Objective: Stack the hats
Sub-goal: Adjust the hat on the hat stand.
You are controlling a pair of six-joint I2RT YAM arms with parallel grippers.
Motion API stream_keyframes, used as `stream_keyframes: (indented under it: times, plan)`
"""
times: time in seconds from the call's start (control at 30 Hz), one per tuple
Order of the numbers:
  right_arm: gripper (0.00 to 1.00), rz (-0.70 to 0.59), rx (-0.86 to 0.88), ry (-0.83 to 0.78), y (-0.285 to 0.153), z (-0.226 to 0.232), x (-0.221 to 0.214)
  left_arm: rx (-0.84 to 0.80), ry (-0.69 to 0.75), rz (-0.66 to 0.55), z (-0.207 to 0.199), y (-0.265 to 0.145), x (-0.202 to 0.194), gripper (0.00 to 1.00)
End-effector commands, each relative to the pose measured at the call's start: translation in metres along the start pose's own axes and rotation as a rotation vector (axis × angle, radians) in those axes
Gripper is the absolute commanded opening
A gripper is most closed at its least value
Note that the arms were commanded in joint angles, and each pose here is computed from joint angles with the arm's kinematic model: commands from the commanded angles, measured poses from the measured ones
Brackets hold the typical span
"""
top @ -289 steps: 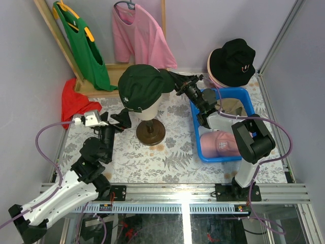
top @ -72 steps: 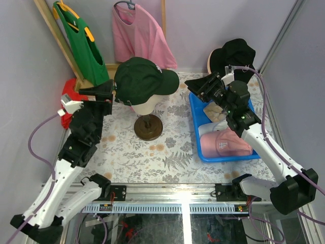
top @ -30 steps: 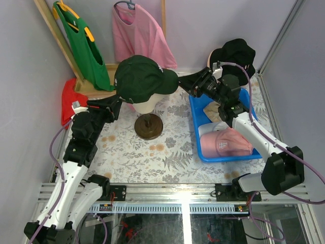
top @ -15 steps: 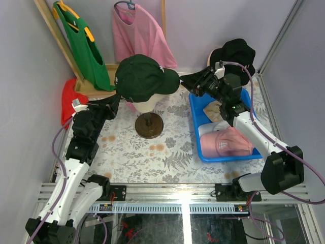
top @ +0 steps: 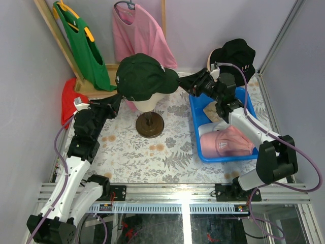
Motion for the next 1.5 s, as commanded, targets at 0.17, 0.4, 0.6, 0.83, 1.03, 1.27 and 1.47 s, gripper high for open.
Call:
stream_keyframes:
  times: [0.17, 0.4, 0.6, 0.83, 1.03, 1.27, 1.47]
  plan:
    - [0.23, -0.014, 0.165, -0.032, 0.001, 0.032, 0.012, -0.012, 0.05, 0.066, 0.001, -0.001, -0.004, 0.0]
    - [0.05, -0.002, 0.182, 0.006, -0.001, 0.026, 0.007, -0.016, 0.049, 0.07, 0.001, -0.002, -0.004, 0.0]
    - [0.0, -0.004, 0.137, 0.03, -0.003, 0.008, 0.0, -0.022, 0.046, 0.074, -0.002, -0.007, -0.005, 0.0]
    - [0.0, -0.002, 0.07, 0.048, -0.001, -0.018, -0.007, -0.011, 0.044, 0.073, 0.0, -0.014, -0.005, 0.0]
    - [0.0, 0.009, 0.025, 0.061, 0.0, -0.04, -0.016, 0.006, 0.038, 0.065, 0.006, -0.016, -0.004, 0.0]
    - [0.0, 0.019, -0.016, 0.059, -0.002, -0.049, -0.02, 0.03, 0.023, 0.065, 0.016, -0.018, -0.002, 0.0]
    - [0.0, 0.024, -0.036, 0.061, -0.001, -0.053, -0.021, 0.03, 0.018, 0.062, 0.017, -0.019, -0.001, 0.0]
Point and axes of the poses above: each gripper's point midway between its finger pads, its own y axis out along the fingers, its own z axis along the line the jaws close on, x = y × z, the point moved 9 cm from there along -y, back along the fingers, and after that the axes turned 9 degrees about -y, right-handed, at the moved point
